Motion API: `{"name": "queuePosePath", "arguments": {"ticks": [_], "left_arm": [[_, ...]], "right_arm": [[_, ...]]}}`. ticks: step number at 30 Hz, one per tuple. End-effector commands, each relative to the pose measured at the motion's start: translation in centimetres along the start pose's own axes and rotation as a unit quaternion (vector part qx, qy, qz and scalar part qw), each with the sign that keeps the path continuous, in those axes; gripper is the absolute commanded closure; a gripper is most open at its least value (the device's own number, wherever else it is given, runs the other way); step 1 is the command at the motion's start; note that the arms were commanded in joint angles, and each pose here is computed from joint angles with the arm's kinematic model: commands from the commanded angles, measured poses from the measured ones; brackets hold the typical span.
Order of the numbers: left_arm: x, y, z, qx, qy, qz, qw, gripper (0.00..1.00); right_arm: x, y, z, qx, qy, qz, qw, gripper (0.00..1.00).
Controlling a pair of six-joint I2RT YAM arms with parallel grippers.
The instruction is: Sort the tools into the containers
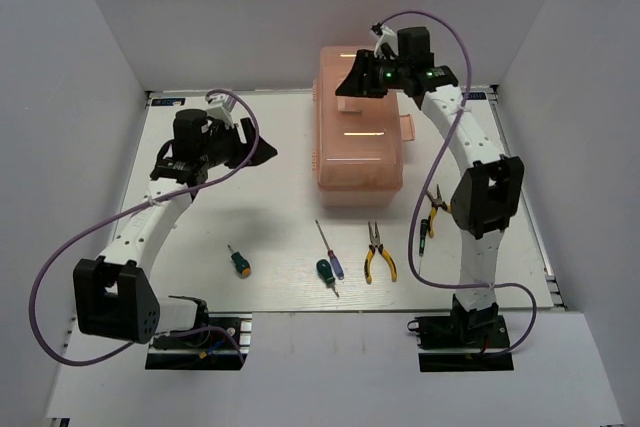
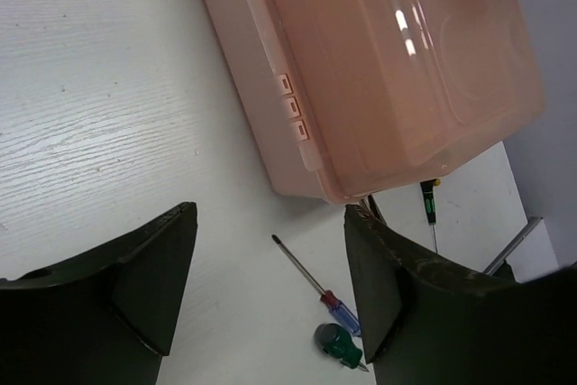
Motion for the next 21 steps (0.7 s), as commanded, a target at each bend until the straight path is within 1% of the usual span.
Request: {"name": "queuePosePath", "arguments": {"ticks": [1, 3, 8, 10, 11, 16, 20, 21], "left_arm": [[-0.2, -1.7, -2.1, 0.011, 0.046, -0.018, 0.999, 0.23], [0.2, -1.3, -1.9, 0.009, 0.049, -0.012, 0.999, 0.23], [0.9, -1.3, -1.8, 0.004, 0.057, -0.006, 0.998, 0.23], [1.4, -1.3, -1.5, 0.0, 0.055, -0.001, 0.999, 0.23], [1.5, -1.6, -2.0, 0.007, 0.061, -0.005, 0.998, 0.23], [2.1, -2.4, -2.2, 0.012, 0.07, -0.01, 0.997, 0.23], [2.8, -2.8, -2.7, 0.014, 0.085, -0.009, 0.996, 0.23], [2.7, -3.4, -3.1, 0.02, 0.089, -0.018, 0.996, 0.23]], "right_arm": [[1.0, -2.7, 0.8, 0.03, 0.012, -0.044, 0.998, 0.41], [2.0, -1.9, -0.2, 0.046, 0.018, -0.039, 0.998, 0.41], [2.6, -1.2, -0.7, 0.038, 0.045, -0.037, 0.998, 0.41], [2.5, -1.1, -1.4, 0.027, 0.077, -0.038, 0.996, 0.39], [2.6, -0.7, -2.0, 0.028, 0.097, -0.036, 0.994, 0.39], [3.3, 1.0, -2.0, 0.018, 0.131, -0.015, 0.991, 0.39], [4.1, 2.4, -1.8, 0.021, 0.143, 0.003, 0.989, 0.39], [4.5, 3.1, -1.5, 0.021, 0.15, 0.012, 0.988, 0.39]]}}
Point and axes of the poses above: each gripper's point midway between its finger pads, its own x axis out along the fingers, its own z axis along the line the jaws close on, y = z × x, the point moved 3 cm from there along -x, back along the fingers, and after that the axes turned 5 degrees about -x, right-handed, at the moved point
